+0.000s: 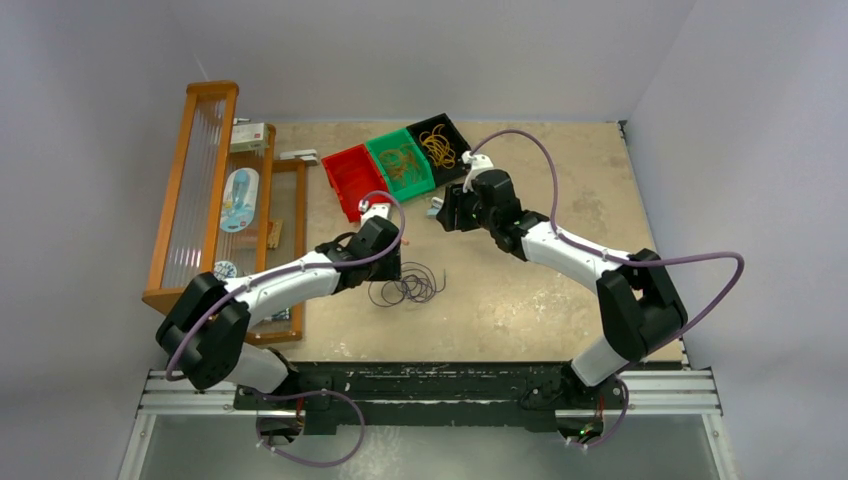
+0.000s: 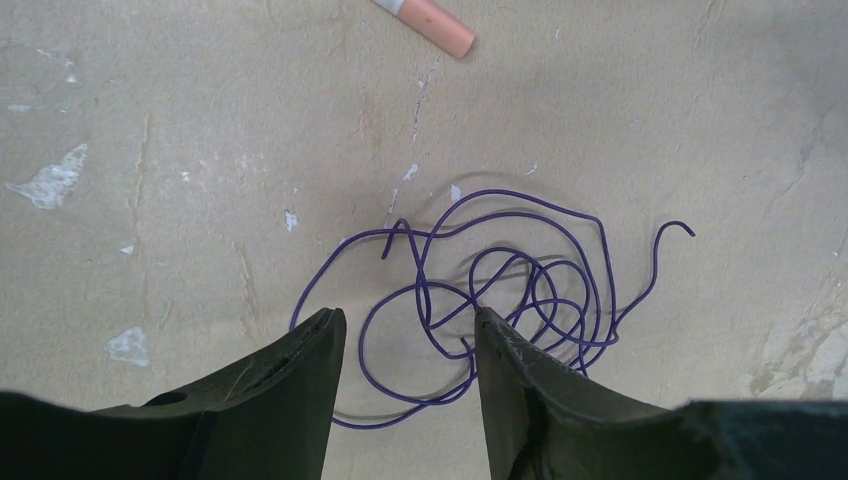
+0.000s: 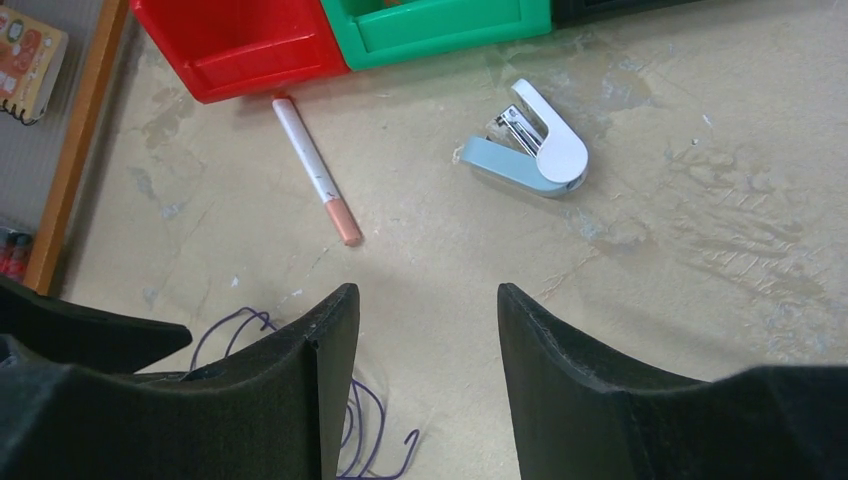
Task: Untangle the cables
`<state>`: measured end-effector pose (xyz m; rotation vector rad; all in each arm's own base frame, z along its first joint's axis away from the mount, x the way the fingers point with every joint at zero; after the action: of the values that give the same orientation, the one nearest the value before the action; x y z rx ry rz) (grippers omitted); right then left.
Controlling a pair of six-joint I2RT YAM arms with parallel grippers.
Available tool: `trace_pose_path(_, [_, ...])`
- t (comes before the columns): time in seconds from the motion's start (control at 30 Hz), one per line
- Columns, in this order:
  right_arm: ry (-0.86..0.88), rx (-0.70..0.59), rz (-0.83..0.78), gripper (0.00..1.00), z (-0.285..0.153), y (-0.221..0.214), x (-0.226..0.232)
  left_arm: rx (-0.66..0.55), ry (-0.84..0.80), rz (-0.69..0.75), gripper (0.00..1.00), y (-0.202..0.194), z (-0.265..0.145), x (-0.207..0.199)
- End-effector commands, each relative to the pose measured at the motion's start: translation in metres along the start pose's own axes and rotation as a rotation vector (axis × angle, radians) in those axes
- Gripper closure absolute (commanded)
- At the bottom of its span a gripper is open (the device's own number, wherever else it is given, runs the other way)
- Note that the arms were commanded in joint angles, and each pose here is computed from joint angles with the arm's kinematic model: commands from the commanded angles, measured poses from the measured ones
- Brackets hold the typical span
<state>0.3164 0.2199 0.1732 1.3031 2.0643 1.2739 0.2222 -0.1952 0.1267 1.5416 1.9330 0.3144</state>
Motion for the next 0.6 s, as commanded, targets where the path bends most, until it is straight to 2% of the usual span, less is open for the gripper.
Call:
trace_pose_path(0.0, [0.036,-0.062,0.013,0.45,-0.005,0.015,0.005,-0.022,-0.057,-0.027,0.5,0.012,0.002,-0.016])
trace_pose_path(0.2, [0.024,-0.059,0.011,0.46,-0.006,0.013,0.004,-0.01,-0.044,-0.009,0.56,0.009,0.01,-0.016])
trace_pose_path(0.37, [0.02,-0.068,0.012,0.46,-0.008,0.014,0.004,-0.013,-0.04,0.002,0.68,0.009,0.014,-0.017])
trace_pose_path(0.57, [0.01,-0.07,0.012,0.46,-0.01,0.015,0.003,-0.018,-0.027,0.019,0.74,0.01,0.019,-0.016])
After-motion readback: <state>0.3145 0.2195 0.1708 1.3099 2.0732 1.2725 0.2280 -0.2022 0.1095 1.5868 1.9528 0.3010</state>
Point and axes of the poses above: each gripper's point midway between its finger pads, its own z axis out along the fingers, its own x axis along the line the jaws close on, y = z × x, the point moved 8 cm from there along -z, back along the fingers, and after that the axes turned 12 degrees about -z, right-handed, at the moved point
